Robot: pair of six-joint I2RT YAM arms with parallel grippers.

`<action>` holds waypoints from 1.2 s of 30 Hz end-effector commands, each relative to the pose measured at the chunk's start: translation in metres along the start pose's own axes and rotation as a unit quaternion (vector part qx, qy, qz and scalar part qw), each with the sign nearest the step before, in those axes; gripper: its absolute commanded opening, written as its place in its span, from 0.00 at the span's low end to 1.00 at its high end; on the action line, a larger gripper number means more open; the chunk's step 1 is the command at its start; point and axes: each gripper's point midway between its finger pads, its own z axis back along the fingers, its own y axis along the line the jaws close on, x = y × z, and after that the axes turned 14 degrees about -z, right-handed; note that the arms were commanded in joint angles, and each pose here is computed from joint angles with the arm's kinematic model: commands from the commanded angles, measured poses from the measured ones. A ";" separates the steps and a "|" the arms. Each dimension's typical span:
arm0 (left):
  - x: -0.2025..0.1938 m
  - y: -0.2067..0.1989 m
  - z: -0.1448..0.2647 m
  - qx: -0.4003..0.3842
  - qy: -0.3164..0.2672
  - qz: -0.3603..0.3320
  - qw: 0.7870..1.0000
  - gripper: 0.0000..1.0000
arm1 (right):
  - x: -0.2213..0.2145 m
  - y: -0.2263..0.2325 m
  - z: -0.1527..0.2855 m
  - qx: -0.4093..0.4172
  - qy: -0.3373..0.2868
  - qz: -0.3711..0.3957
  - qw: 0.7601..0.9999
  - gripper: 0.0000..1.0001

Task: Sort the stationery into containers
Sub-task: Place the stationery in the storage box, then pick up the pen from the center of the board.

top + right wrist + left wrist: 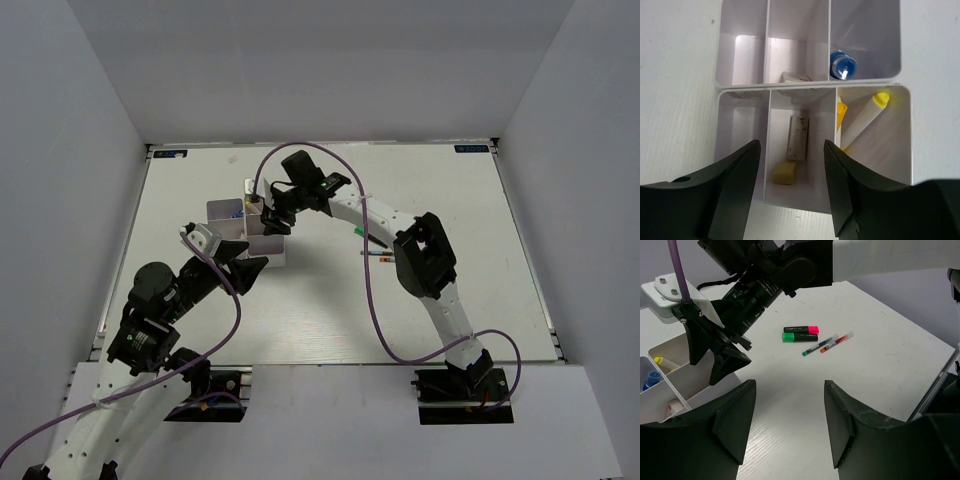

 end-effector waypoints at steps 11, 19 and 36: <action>0.005 -0.008 -0.002 -0.029 -0.015 -0.011 0.999 0.53 | 0.065 0.036 0.077 0.012 -0.048 0.020 0.999 0.31; 0.004 -0.015 -0.025 -0.065 -0.007 0.020 0.998 0.17 | 0.010 -0.002 0.152 -0.209 -0.019 -0.073 0.975 0.00; -0.082 -0.031 -0.162 -0.159 0.233 0.151 0.947 0.67 | -0.191 -0.009 0.273 -0.287 0.121 -0.225 0.923 0.45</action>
